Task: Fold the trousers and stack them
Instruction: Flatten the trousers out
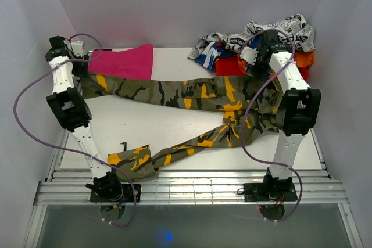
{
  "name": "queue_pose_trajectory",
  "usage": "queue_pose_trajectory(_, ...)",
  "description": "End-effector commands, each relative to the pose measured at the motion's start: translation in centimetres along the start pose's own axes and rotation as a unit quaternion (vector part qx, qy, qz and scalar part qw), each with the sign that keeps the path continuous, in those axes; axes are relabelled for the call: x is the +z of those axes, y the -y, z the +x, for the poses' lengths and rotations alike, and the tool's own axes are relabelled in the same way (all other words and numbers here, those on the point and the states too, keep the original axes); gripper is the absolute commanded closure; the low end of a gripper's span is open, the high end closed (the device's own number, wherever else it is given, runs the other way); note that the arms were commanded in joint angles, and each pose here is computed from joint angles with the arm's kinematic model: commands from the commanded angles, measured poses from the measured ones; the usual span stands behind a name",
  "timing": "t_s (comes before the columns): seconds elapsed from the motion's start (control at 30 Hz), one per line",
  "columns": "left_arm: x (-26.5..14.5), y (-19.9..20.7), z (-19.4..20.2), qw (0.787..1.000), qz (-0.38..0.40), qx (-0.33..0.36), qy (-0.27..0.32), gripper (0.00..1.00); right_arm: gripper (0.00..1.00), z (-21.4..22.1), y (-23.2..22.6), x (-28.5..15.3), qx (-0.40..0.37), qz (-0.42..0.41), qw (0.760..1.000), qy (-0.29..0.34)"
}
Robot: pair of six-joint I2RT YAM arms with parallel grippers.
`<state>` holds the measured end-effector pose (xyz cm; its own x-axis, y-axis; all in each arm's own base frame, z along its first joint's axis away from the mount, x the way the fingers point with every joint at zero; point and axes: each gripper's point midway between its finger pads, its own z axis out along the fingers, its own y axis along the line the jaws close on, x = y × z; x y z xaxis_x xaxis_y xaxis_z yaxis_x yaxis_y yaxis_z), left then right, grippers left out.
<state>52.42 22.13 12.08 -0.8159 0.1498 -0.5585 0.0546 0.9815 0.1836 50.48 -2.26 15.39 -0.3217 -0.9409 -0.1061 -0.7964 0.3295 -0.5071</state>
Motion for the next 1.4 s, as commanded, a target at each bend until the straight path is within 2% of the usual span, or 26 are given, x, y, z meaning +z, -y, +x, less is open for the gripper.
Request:
queue_pose_trajectory(0.0, -4.9, -2.5, -2.0, 0.997, -0.067, -0.016, 0.034, 0.19, 0.03, 2.2, 0.6, -4.9, 0.017, 0.030, 0.999, -0.022)
queue_pose_trajectory(0.07, -6.1, -2.3, -1.7, 0.997, -0.063, -0.013, 0.046, 0.16, 0.03, 2.7, -0.2, -6.1, 0.026, 0.029, 0.999, -0.011)
queue_pose_trajectory(0.1, -8.5, -1.9, -2.4, 0.996, -0.057, -0.007, 0.070, 0.16, 0.04, 3.4, -0.3, -7.7, 0.034, 0.037, 0.999, -0.007)
queue_pose_trajectory(0.13, -8.3, -1.2, -0.7, 0.998, -0.041, -0.011, 0.055, 0.16, 0.06, 4.2, -2.1, -7.5, 0.032, 0.012, 0.999, -0.013)
queue_pose_trajectory(0.17, -8.8, -0.9, 0.0, 0.998, -0.035, -0.014, 0.053, 0.16, 0.08, 4.6, -3.1, -7.8, 0.034, 0.000, 0.999, -0.009)
queue_pose_trajectory(0.2, -10.7, -0.5, -0.2, 0.997, -0.032, -0.013, 0.068, 0.18, 0.15, 4.9, -3.8, -8.9, 0.034, -0.001, 0.999, -0.006)
queue_pose_trajectory(0.23, -10.0, 0.7, 1.6, 0.998, -0.007, -0.017, 0.053, 0.19, 0.19, 6.6, -5.8, -8.1, 0.043, -0.027, 0.998, -0.022)
queue_pose_trajectory(0.27, -10.1, 1.3, 2.2, 0.999, 0.005, -0.018, 0.050, 0.24, 0.25, 7.4, -6.6, -8.1, 0.048, -0.035, 0.998, -0.026)
queue_pose_trajectory(0.3, -10.0, 1.9, 2.8, 0.999, 0.016, -0.019, 0.048, 0.27, 0.36, 7.9, -7.3, -8.2, 0.050, -0.038, 0.998, -0.029)
queue_pose_trajectory(0.33, -9.3, 3.0, 3.9, 0.998, 0.038, -0.027, 0.040, 0.31, 0.40, 8.4, -8.7, -7.3, 0.052, -0.053, 0.997, -0.035)
queue_pose_trajectory(0.37, -8.9, 3.5, 4.1, 0.998, 0.048, -0.035, 0.038, 0.39, 0.44, 8.7, -9.3, -7.0, 0.065, -0.059, 0.995, -0.039)
queue_pose_trajectory(0.43, -7.2, 4.4, 4.5, 0.995, 0.077, -0.055, 0.031, 0.44, 0.48, 8.9, -10.0, -6.1, 0.082, -0.073, 0.993, -0.045)
queue_pose_trajectory(0.5, -6.3, 5.2, 3.3, 0.989, 0.109, -0.085, 0.048, 0.48, 0.53, 8.7, -10.0, -5.0, 0.115, -0.084, 0.989, -0.046)
queue_pose_trajectory(0.63, -3.7, 6.0, 1.4, 0.977, 0.151, -0.135, 0.065, 0.50, 0.57, 8.4, -9.6, -3.6, 0.162, -0.090, 0.982, -0.048)
queue_pose_trajectory(0.77, -0.5, 5.8, 1.8, 0.972, 0.154, -0.171, 0.045, 0.52, 0.61, 9.4, -10.9, -1.7, 0.180, -0.095, 0.976, -0.073)
queue_pose_trajectory(0.83, 1.2, 5.5, 3.3, 0.974, 0.141, -0.175, 0.016, 0.54, 0.63, 10.3, -12.0, -0.6, 0.182, -0.100, 0.974, -0.092)
queue_pose_trajectory(1.03, 2.1, 4.1, 9.7, 0.982, 0.090, -0.151, -0.063, 0.56, 0.67, 13.9, -14.2, 1.1, 0.204, -0.114, 0.962, -0.143)
queue_pose_trajectory(1.13, 2.4, 2.7, 13.0, 0.979, 0.073, -0.155, -0.111, 0.57, 0.68, 15.7, -15.2, 1.6, 0.215, -0.124, 0.954, -0.165)
queue_pose_trajectory(1.27, 0.9, 0.3, 16.0, 0.979, 0.055, -0.132, -0.148, 0.58, 0.69, 18.5, -16.2, 1.0, 0.229, -0.129, 0.947, -0.186)
queue_pose_trajectory(1.37, -1.0, -1.9, 17.2, 0.981, 0.051, -0.108, -0.152, 0.59, 0.69, 20.1, -17.1, 0.0, 0.229, -0.132, 0.945, -0.193)
